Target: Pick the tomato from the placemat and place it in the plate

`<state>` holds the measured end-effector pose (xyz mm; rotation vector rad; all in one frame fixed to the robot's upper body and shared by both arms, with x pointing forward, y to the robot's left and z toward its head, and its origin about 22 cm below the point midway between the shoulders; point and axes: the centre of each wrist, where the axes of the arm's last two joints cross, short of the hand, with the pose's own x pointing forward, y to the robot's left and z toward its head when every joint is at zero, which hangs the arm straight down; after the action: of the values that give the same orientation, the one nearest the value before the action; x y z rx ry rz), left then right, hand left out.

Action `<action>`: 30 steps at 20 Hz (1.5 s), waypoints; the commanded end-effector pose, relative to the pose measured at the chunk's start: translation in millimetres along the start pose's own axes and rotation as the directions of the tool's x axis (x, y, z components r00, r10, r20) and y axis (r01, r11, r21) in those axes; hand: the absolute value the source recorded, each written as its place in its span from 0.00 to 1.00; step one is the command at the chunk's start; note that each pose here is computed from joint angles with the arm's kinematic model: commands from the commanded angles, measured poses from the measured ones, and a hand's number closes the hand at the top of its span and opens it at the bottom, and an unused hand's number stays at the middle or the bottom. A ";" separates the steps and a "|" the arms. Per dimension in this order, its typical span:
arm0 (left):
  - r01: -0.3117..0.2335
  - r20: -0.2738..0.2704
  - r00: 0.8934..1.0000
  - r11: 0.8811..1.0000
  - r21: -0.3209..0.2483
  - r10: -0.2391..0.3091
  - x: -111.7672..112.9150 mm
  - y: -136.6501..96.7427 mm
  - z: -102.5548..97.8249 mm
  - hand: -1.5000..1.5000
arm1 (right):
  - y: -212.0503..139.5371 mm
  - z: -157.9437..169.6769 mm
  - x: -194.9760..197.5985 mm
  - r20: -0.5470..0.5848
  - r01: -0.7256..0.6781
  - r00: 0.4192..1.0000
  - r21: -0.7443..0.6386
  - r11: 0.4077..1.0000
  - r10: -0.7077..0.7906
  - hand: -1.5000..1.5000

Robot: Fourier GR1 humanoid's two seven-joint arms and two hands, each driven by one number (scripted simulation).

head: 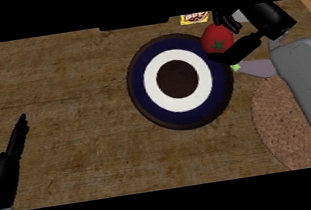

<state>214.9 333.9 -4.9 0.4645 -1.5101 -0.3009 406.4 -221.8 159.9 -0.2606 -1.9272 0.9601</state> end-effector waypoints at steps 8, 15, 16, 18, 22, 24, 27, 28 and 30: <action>0.001 0.006 1.000 1.000 -0.014 -0.001 5.6 -1.6 -7.3 0.50 | 110.0 -32.4 -0.1 -0.160 0.209 0.968 0.096 0.973 -0.192 1.00; 0.003 0.012 1.000 1.000 -0.005 -0.003 1.5 -3.1 -10.0 0.50 | 112.9 -57.2 0.1 -0.219 0.189 0.960 0.061 0.980 -0.172 0.00; 0.000 0.003 1.000 1.000 0.014 0.000 -0.3 -13.3 5.3 0.50 | 122.7 -34.0 -14.4 -0.209 0.216 0.956 0.034 0.976 -0.205 0.00; 0.000 0.013 1.000 1.000 0.014 -0.001 -13.3 0.1 -2.5 0.50 | 113.7 -26.5 -18.3 -0.158 0.265 0.951 -0.037 0.964 -0.267 0.00; 0.002 -0.015 1.000 1.000 -0.003 -0.002 -7.6 0.6 -11.1 0.50 | 93.2 -39.0 -13.8 -0.122 0.403 0.892 -0.228 0.887 -0.436 0.00; -0.027 0.017 0.999 1.000 0.007 0.027 -2.1 -9.0 -4.9 0.50 | 64.6 -30.3 -32.1 -0.142 0.412 0.871 -0.312 0.856 -0.470 0.00; 0.011 0.030 0.999 1.000 -0.009 -0.010 2.9 0.1 -2.6 0.50 | 43.0 -26.5 -42.7 -0.178 0.433 0.832 -0.385 0.815 -0.526 0.00; 0.009 0.023 1.000 1.000 -0.006 -0.009 7.7 3.5 8.3 0.50 | 43.9 -15.1 -57.4 -0.159 0.446 0.823 -0.414 0.794 -0.545 0.00; -0.004 0.014 1.000 1.000 -0.004 0.004 5.2 7.9 -1.9 0.50 | 19.8 12.3 -79.7 -0.093 0.526 0.782 -0.432 0.732 -0.617 0.00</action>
<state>214.8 338.7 -0.5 0.4632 -1.5245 -0.3024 436.2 -210.1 90.2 -0.0479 -1.7742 0.2602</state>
